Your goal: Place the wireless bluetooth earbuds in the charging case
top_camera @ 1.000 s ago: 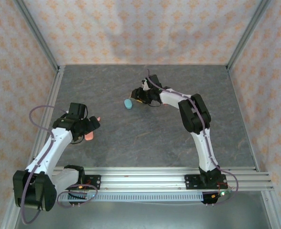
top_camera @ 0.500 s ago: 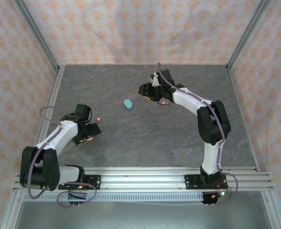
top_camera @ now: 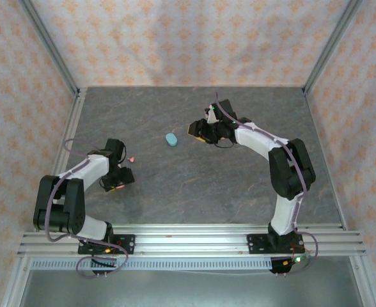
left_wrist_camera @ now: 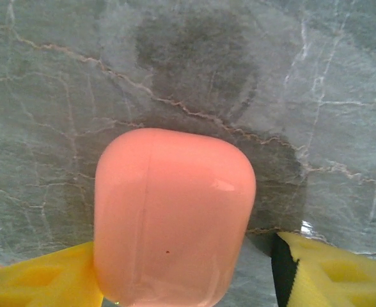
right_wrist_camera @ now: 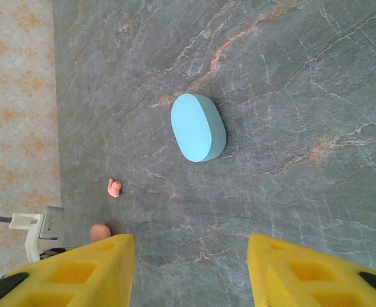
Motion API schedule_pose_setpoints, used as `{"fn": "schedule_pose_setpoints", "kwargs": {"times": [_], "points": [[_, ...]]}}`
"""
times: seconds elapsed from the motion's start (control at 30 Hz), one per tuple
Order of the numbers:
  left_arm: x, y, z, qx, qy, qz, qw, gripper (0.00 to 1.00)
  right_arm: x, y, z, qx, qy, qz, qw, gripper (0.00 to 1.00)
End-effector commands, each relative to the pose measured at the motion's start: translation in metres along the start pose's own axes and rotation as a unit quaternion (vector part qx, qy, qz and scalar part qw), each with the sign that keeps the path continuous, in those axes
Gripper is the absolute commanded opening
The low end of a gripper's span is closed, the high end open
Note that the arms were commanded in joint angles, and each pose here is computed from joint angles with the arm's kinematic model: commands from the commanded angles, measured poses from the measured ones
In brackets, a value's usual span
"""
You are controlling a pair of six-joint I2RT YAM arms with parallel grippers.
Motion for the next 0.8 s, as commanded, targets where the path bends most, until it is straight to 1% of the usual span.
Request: {"fn": "schedule_pose_setpoints", "kwargs": {"times": [0.0, 0.1, 0.27, 0.4, 0.53, 0.7, 0.77], "points": [[-0.001, -0.002, 0.006, 0.008, 0.011, 0.015, 1.0, 0.62, -0.005, 0.013, -0.018, -0.021, -0.011, -0.009, 1.0, 0.49], [-0.002, -0.001, 0.004, 0.0, 0.01, 0.018, 1.0, 0.62, -0.007, 0.015, -0.021, -0.027, -0.011, -0.007, 1.0, 0.49], [-0.003, 0.003, -0.001, -0.017, -0.001, 0.021, 1.0, 0.69, -0.008, 0.017, -0.026, -0.031, -0.012, -0.008, 0.999, 0.49], [-0.008, 0.001, -0.008, -0.014, -0.02, 0.027, 0.999, 0.69, -0.006, 0.017, -0.03, -0.031, -0.012, -0.008, 0.999, 0.49], [-0.013, -0.003, -0.01, -0.012, -0.023, 0.038, 0.999, 0.67, -0.003, 0.016, -0.031, -0.031, -0.011, -0.005, 0.999, 0.49], [-0.015, -0.007, 0.001, -0.019, 0.007, 0.045, 0.999, 0.64, -0.004, 0.018, -0.032, -0.033, -0.011, -0.005, 0.999, 0.49], [-0.015, -0.008, 0.004, -0.019, 0.015, 0.046, 0.999, 0.6, -0.005, 0.019, -0.033, -0.034, -0.013, -0.005, 0.999, 0.49]]}}
Point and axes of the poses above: each hand's point on the last joint's axis, 136 mm out from that joint toward the fingers, its own z axis out along the fingers, its own y axis along the line the jaws close on, x = y × z, the point moved 8 cm from there along -z, back along the fingers, and after that the axes turned 11 degrees about -z, right-handed, at the moved point
